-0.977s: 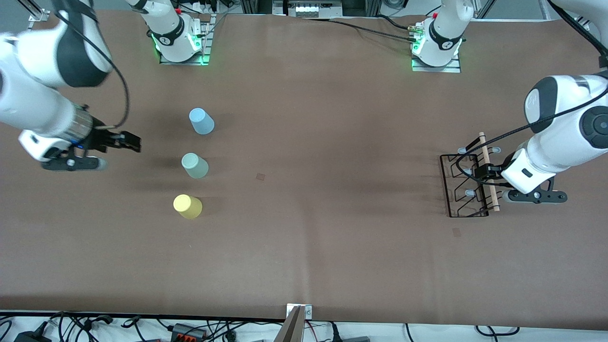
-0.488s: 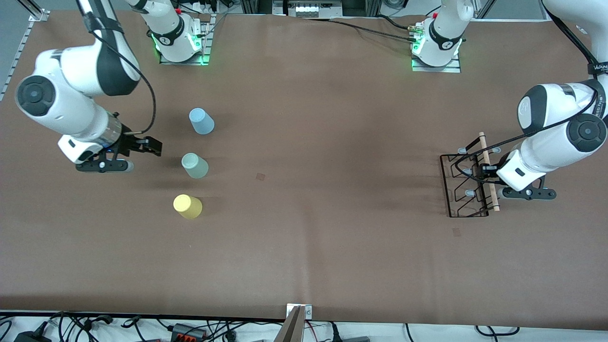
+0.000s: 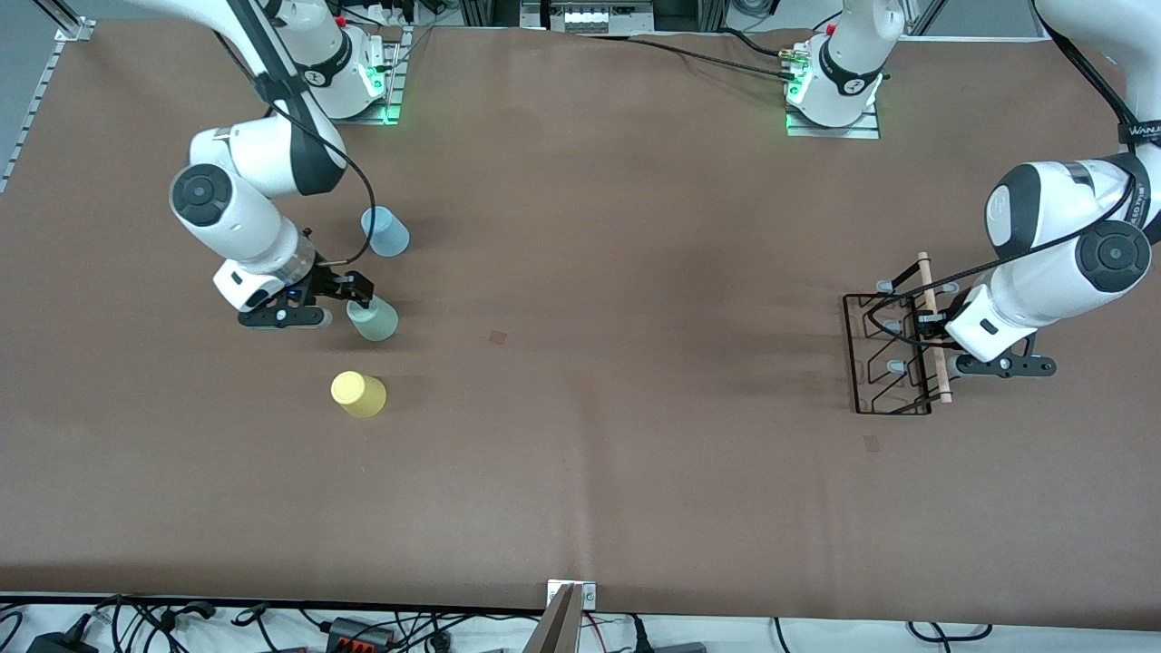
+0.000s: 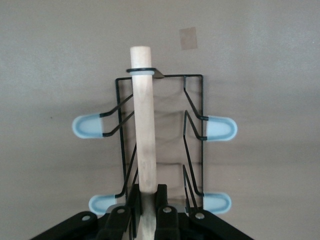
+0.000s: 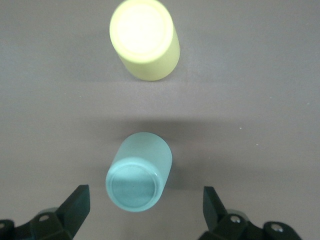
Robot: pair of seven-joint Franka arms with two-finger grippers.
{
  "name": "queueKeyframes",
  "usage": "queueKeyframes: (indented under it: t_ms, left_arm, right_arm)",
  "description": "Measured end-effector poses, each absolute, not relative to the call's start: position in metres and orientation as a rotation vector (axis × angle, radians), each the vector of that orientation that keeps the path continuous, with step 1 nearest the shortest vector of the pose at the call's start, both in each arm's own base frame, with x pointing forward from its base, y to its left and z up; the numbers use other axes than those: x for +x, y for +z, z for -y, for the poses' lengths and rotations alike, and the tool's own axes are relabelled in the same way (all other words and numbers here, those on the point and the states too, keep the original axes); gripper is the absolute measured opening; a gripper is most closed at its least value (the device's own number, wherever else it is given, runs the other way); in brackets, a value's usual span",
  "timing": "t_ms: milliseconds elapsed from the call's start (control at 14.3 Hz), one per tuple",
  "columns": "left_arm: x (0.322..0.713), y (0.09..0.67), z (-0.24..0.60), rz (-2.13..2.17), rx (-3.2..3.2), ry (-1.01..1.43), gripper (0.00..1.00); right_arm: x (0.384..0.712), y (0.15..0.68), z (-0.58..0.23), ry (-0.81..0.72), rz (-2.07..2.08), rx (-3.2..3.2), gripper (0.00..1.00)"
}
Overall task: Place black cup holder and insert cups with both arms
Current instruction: 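Slide the rack toward the table center while the right gripper grasps the teal cup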
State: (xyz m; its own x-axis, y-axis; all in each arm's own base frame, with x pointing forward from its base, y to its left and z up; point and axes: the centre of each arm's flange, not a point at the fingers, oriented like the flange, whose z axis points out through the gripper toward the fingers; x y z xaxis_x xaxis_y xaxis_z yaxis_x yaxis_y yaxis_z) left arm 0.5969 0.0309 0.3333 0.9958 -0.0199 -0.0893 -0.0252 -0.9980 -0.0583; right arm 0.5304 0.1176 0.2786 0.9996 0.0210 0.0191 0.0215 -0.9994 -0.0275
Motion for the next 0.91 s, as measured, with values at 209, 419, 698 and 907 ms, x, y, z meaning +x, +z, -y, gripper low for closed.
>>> queueKeyframes:
  t_ms: [209,419,698,907]
  left_arm:
    - [0.599,0.336,-0.03,-0.038,-3.08,0.124,0.16]
    - [0.611,0.37,-0.021,-0.057,-3.08,0.089,0.16]
    - [0.625,0.438,0.045,-0.186,-3.093,0.051,0.16]
    - [0.619,0.447,0.112,-0.226,-3.118,0.033,0.16]
  right_arm:
    - [0.526,0.265,-0.116,-0.02,0.031,-3.113,1.0]
    - [0.525,0.259,-0.117,-0.021,0.025,-3.112,1.0]
    - [0.52,0.243,-0.129,-0.006,0.013,-3.109,1.0]
    - [0.515,0.229,-0.133,0.003,0.02,-3.108,1.0]
